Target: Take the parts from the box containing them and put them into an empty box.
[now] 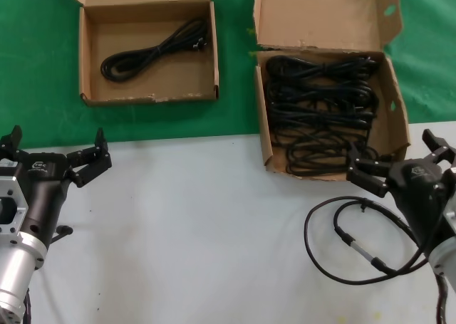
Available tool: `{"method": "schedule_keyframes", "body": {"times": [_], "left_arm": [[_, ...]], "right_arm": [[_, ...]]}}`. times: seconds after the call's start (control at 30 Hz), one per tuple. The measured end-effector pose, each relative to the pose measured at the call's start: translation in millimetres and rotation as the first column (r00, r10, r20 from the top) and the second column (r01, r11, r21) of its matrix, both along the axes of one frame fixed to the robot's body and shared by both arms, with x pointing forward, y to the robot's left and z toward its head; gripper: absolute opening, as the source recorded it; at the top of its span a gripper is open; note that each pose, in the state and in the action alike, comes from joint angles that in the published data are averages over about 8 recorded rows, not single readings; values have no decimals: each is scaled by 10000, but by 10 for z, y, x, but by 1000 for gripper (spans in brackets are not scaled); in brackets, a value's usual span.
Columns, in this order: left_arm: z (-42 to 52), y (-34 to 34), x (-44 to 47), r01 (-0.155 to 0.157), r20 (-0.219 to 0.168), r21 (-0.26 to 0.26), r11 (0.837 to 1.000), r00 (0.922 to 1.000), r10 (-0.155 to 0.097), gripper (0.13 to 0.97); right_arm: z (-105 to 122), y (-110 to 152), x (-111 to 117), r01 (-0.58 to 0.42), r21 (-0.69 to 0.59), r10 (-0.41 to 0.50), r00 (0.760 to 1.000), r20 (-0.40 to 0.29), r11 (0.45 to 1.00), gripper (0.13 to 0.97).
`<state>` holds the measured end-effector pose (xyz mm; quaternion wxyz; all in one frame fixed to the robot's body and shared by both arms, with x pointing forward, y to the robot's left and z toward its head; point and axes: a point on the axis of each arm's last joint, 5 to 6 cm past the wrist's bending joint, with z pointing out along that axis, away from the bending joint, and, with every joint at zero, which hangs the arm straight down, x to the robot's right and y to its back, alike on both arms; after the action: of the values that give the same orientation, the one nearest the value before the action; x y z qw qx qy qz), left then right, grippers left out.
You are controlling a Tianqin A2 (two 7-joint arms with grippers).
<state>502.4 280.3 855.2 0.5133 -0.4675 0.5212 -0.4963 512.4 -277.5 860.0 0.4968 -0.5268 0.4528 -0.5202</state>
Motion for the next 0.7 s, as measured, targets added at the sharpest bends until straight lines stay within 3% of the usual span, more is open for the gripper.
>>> {"method": "schedule_keyframes", "body": {"times": [0.7], "left_arm": [[0,0,0,0,0,0,10000,10000,0,966]], "right_arm": [[0,0,0,0,0,0,10000,0,10000,966]]}}
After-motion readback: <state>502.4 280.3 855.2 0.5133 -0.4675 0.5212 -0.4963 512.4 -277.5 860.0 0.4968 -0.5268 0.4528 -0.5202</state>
